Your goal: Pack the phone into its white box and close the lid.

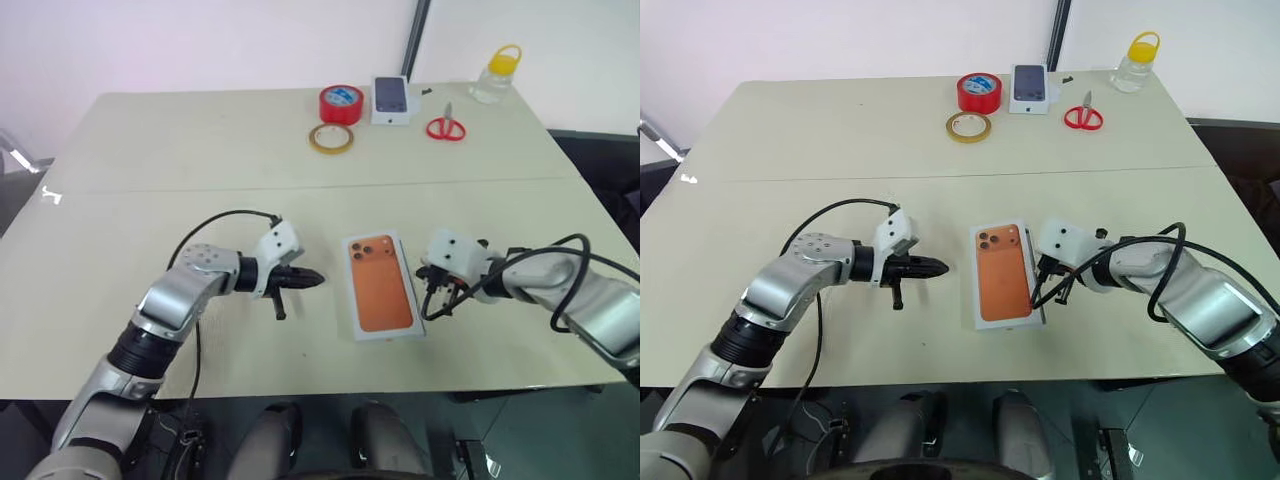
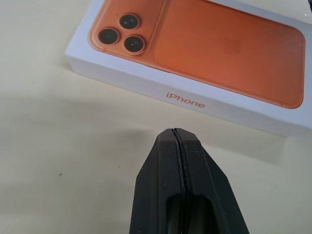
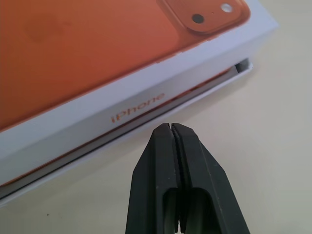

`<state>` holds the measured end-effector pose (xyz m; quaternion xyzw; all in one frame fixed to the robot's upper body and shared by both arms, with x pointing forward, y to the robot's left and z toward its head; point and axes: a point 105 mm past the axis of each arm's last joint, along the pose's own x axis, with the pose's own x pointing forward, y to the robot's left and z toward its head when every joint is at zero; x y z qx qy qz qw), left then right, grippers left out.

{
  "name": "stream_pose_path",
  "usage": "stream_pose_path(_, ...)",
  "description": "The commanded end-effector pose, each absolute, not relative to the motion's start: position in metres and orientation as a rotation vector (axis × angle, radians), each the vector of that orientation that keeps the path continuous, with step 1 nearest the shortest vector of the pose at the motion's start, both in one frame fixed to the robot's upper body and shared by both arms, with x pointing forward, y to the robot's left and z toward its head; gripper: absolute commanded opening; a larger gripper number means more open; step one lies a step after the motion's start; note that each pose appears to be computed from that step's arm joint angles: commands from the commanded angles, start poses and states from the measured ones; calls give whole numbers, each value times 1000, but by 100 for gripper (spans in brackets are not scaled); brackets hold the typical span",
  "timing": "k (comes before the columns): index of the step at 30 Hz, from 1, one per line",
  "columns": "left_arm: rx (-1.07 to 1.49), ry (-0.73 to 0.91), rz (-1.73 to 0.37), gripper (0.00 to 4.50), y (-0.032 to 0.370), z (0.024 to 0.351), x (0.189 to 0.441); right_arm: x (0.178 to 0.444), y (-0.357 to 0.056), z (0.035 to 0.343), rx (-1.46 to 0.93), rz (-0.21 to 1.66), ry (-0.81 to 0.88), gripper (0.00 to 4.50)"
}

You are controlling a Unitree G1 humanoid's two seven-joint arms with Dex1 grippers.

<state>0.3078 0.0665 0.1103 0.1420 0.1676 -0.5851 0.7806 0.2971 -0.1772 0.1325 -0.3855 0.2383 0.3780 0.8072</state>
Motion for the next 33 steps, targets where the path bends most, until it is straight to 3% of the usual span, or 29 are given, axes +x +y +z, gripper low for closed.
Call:
stream_pose_path(1, 384, 325, -1283, 0, 58, 111, 312, 297, -175, 145, -852, 808, 458, 4)
stream_pose_path(14, 377, 279, -1355, 0, 22, 113, 309, 295, -176, 147, -858, 805, 450, 4)
stream_pose_path(33, 333, 252, -1373, 0, 14, 120, 305, 291, -180, 141, -876, 816, 477, 4)
